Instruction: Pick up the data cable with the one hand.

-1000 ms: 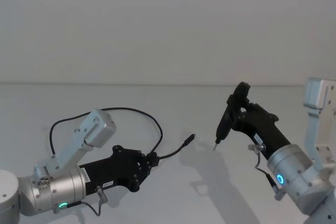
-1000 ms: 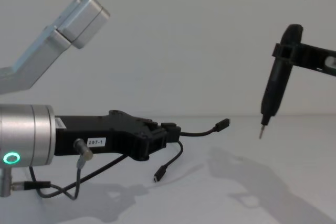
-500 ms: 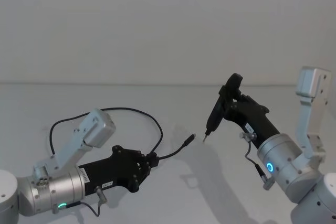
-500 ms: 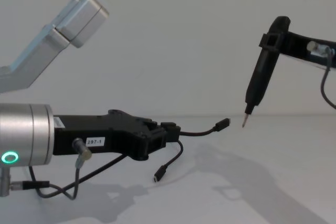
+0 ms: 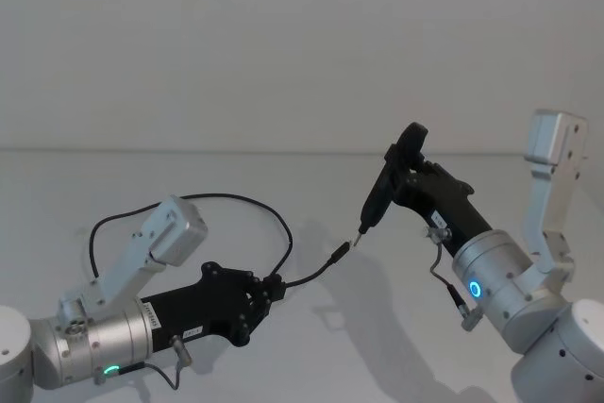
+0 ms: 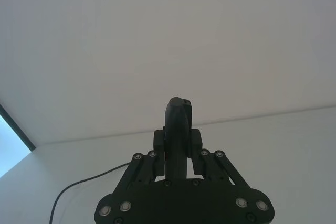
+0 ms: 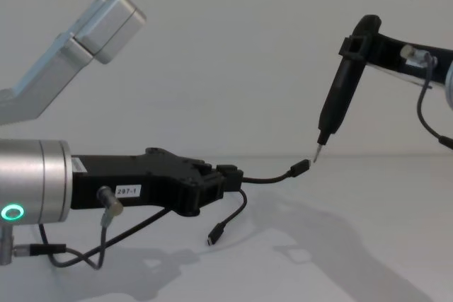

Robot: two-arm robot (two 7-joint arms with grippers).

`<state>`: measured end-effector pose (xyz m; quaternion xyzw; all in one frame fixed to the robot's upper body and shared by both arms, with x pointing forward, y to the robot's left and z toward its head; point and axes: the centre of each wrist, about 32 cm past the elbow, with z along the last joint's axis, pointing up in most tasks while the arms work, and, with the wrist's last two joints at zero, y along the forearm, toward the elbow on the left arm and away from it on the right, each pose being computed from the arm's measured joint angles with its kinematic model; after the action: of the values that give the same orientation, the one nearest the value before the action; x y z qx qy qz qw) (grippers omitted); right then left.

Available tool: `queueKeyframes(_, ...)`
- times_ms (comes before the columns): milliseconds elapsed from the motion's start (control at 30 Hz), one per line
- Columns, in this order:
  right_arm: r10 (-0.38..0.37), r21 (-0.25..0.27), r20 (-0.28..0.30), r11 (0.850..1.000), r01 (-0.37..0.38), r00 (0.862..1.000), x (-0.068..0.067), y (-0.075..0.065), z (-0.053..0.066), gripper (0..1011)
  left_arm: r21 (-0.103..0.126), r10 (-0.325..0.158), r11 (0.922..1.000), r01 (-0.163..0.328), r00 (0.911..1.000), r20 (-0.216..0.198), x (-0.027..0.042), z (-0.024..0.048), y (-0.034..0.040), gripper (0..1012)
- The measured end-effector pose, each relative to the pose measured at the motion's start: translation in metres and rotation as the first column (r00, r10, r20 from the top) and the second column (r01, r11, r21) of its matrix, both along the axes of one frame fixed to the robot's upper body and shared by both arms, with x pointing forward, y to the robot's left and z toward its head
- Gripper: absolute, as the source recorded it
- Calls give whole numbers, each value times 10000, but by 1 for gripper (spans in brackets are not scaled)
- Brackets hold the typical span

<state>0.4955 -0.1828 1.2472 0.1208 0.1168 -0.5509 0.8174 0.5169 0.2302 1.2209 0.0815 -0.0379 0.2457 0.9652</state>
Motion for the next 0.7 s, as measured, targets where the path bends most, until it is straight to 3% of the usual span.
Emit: queueKeyframes(700,199,143,-29,9997,-199,9998,58,46,-38,279,1,-2,10000,2,10000,4,-1,1,0,40)
